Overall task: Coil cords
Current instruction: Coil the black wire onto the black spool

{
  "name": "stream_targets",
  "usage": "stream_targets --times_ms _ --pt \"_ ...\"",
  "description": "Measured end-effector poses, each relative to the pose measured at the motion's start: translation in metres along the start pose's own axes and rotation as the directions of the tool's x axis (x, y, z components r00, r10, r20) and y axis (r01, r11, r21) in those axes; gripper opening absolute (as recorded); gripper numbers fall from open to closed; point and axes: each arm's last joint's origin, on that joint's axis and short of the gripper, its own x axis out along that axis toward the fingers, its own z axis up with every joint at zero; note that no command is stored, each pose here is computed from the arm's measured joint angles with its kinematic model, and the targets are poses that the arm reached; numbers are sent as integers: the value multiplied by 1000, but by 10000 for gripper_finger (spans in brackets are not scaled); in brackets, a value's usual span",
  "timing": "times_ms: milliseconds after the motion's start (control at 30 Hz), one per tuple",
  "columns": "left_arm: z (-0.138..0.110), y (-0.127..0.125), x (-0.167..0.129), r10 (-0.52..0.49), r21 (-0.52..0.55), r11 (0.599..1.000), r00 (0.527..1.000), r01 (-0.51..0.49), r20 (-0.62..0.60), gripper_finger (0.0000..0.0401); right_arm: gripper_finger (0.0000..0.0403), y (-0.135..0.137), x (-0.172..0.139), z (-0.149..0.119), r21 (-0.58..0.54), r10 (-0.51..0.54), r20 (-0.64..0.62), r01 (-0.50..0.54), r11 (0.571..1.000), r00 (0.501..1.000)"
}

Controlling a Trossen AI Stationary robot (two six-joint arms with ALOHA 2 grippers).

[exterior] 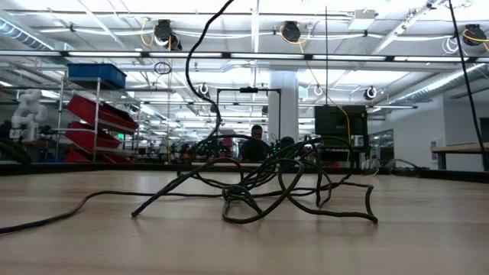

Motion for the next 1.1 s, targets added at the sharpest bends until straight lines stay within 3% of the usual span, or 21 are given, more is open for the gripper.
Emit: stream_targets --times_ms 567,867,1100 --pt "11 9 -20 -68 -58 996 996 71 51 2 0 6 -9 -1 -121 -99 -19 96 988 995" --pt "17 21 -43 -97 9 995 993 97 72 2 18 8 -14 0 -139 -100 -20 96 986 995" --pt "17 26 -59 19 92 996 999 -22 31 2 55 18 -29 -4 -107 -49 -34 45 993 998"
